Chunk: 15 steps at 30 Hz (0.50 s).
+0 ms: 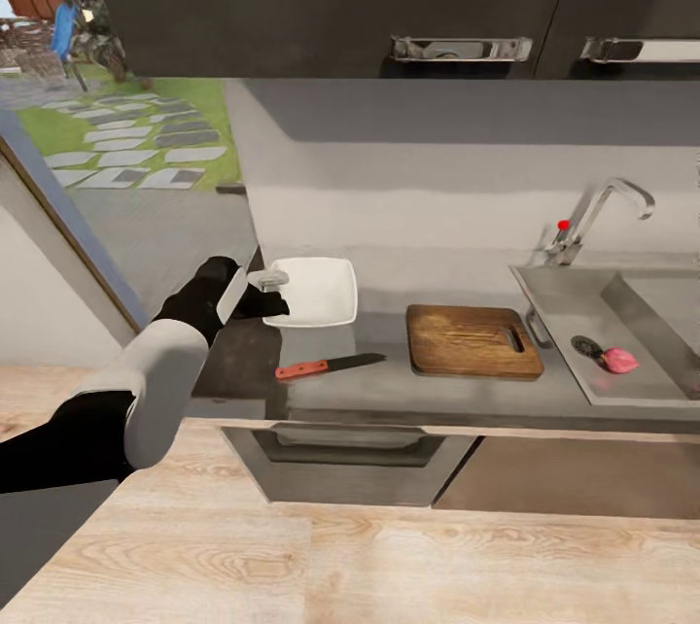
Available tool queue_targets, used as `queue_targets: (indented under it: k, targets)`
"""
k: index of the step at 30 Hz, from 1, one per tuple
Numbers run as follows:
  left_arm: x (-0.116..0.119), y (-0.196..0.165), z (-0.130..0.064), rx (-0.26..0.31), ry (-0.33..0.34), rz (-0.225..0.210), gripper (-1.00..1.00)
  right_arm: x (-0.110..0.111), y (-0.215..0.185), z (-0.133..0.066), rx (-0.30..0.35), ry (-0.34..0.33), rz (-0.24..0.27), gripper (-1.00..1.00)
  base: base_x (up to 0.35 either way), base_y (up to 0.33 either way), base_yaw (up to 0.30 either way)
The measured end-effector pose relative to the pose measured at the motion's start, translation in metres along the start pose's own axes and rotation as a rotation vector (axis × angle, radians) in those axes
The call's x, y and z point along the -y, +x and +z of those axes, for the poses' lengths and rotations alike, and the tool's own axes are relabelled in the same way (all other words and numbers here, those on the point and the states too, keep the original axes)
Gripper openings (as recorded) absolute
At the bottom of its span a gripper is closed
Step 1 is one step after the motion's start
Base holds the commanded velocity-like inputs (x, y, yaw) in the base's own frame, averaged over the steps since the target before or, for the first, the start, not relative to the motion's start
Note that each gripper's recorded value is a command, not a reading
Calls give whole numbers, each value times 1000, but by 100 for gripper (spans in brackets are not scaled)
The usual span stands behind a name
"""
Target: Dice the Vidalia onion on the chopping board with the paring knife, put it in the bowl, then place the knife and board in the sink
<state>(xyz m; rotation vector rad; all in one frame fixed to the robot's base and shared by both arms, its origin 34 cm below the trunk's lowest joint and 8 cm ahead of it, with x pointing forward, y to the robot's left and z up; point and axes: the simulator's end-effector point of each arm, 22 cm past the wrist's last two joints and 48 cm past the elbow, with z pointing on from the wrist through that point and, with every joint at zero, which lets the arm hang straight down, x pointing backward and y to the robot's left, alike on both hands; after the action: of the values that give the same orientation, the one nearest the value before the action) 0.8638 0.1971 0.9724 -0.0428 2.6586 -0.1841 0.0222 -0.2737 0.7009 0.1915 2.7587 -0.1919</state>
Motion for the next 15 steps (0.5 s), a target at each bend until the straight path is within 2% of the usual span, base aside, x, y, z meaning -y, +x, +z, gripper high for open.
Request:
queue_targets:
  k: [6,12,15]
  targets:
    - [-4,1,0,-2,-5,-2,-100,0,0,0,0,0,0,100,-11,25,0]
    - [-11,1,0,-4,-14,-7,-100,-1,5,0,-22,-3,-1,100,-1,210,0]
    - [-12,1,0,-4,-14,-8,-100,-2,8,0,-38,-3,-1,100,0,109,0]
